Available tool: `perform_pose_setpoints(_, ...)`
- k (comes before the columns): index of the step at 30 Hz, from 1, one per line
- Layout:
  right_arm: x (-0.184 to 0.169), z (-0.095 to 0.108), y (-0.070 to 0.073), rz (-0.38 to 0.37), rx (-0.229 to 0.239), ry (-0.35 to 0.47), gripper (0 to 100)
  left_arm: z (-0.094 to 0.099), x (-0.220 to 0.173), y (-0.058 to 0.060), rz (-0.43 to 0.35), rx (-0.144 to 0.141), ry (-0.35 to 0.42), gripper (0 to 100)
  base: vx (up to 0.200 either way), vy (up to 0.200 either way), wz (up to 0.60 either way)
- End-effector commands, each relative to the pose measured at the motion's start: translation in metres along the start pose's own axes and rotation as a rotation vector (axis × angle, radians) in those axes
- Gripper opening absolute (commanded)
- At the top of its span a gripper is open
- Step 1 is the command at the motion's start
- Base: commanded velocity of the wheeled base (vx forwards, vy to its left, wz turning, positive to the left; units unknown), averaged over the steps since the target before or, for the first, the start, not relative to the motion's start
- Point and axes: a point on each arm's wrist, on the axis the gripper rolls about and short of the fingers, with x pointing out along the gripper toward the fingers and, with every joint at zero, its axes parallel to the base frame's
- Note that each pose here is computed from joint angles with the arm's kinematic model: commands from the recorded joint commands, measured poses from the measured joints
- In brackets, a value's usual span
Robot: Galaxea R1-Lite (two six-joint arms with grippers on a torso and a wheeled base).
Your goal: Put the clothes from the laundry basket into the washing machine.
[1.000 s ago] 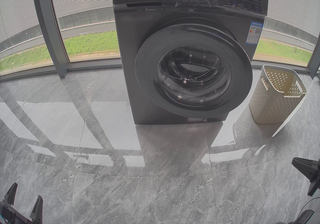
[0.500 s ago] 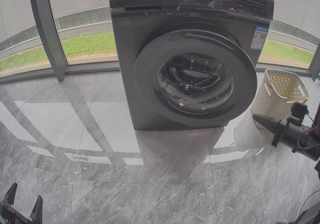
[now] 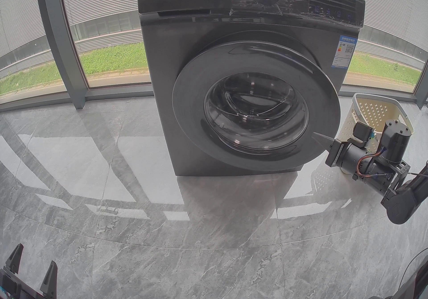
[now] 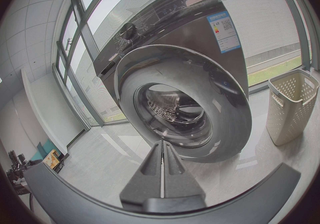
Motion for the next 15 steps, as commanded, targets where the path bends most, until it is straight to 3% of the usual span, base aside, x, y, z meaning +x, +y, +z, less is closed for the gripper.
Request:
perform_pose_setpoints(1,0.003,-0.002,-0.01,-0.028,0.003,0.003,0,-0.005,0.0,0.0,-0.001,0.0,0.006,100,0.0,0.0,0.0)
perform_pose_setpoints(4,0.003,0.0,-0.012,-0.035,0.004,-0.004,0,-0.005,0.0,0.0,0.002,-0.003,0.006,100,0.0,0.0,0.0)
perform_pose_setpoints(10,0.007,0.006,-0.012,-0.028,-0.002,-0.03,0,-0.005,0.0,0.0,0.002,-0.006,0.006,100,0.2,0.0,0.0)
perform_pose_setpoints(15,0.018,0.011,-0.015,-0.027,-0.018,-0.059,0,-0.005,0.0,0.0,0.001,-0.006,0.005,100,0.0,0.0,0.0)
